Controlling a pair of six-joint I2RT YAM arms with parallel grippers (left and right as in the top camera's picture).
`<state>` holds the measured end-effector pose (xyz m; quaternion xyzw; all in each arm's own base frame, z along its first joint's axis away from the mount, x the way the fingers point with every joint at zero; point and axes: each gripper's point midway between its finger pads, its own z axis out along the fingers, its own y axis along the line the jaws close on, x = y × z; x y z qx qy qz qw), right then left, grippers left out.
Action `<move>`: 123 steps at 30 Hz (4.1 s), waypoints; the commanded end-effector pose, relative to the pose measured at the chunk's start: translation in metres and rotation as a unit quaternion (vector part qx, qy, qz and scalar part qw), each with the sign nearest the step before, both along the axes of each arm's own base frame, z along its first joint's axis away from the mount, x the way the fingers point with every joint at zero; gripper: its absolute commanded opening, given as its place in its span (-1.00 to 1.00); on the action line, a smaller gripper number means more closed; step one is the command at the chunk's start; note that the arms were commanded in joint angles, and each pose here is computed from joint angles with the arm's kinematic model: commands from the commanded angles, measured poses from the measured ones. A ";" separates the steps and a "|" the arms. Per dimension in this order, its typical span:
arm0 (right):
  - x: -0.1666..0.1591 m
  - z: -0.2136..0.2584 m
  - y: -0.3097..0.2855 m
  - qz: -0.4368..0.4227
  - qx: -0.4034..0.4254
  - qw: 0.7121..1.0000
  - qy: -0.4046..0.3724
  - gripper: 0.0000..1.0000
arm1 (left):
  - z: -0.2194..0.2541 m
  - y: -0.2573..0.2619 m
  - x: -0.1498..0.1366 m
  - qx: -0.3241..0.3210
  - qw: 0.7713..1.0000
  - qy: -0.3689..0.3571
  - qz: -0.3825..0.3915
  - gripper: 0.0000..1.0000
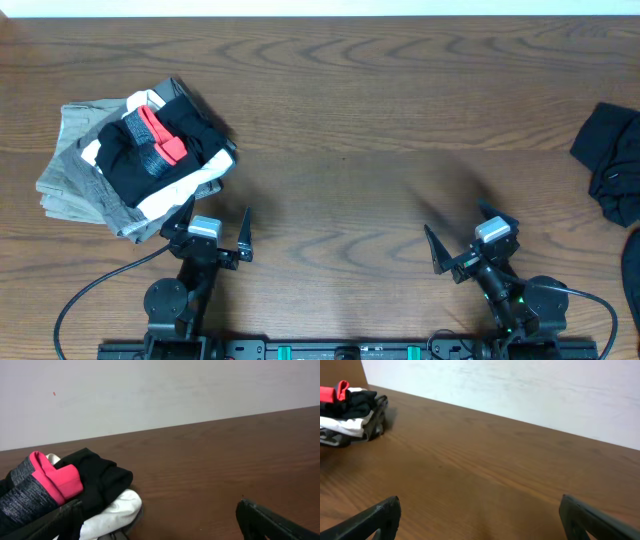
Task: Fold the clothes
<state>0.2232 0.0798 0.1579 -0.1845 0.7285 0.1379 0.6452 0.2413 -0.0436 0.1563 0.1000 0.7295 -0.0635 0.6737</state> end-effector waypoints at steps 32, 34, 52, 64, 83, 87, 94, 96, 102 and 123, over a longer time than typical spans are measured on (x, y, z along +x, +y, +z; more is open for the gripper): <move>-0.027 0.049 0.029 0.094 0.098 0.991 0.012 0.99 | -0.011 -0.036 -0.016 -0.185 0.962 0.189 -0.068 0.96; -0.027 0.062 0.019 0.060 0.089 0.994 0.013 0.98 | 0.001 -0.033 -0.019 -0.178 0.959 0.214 -0.055 0.96; 0.034 0.055 0.047 0.099 0.120 0.911 0.383 0.98 | 0.079 -0.036 0.008 -0.108 0.893 0.435 -0.046 0.96; 0.109 0.056 -0.149 -0.367 0.083 0.799 0.468 0.99 | 0.065 -0.057 0.002 -0.075 0.878 0.462 -0.101 0.96; 0.115 -0.054 -0.361 -0.606 0.126 0.616 0.488 0.72 | 0.064 -0.078 -0.009 -0.045 0.873 0.465 -0.140 0.97; 0.109 -0.085 -0.371 -0.599 0.152 0.596 0.513 0.59 | 0.063 -0.077 -0.011 -0.044 0.871 0.470 -0.139 0.97; 0.098 -0.123 -0.362 -0.581 0.157 0.567 0.562 0.45 | 0.063 -0.077 -0.010 -0.044 0.872 0.468 -0.139 0.96; 0.091 -0.130 -0.360 -0.581 0.151 0.555 0.576 0.46 | 0.063 -0.077 -0.010 -0.044 0.872 0.468 -0.139 0.97; 0.086 -0.138 -0.356 -0.578 0.146 0.546 0.588 -0.74 | 0.063 -0.077 -0.010 -0.044 0.871 0.469 -0.139 0.96; 0.166 0.056 -0.233 -0.451 0.109 0.784 0.413 -0.49 | 0.062 -0.076 -0.014 -0.044 0.868 0.475 -0.138 0.99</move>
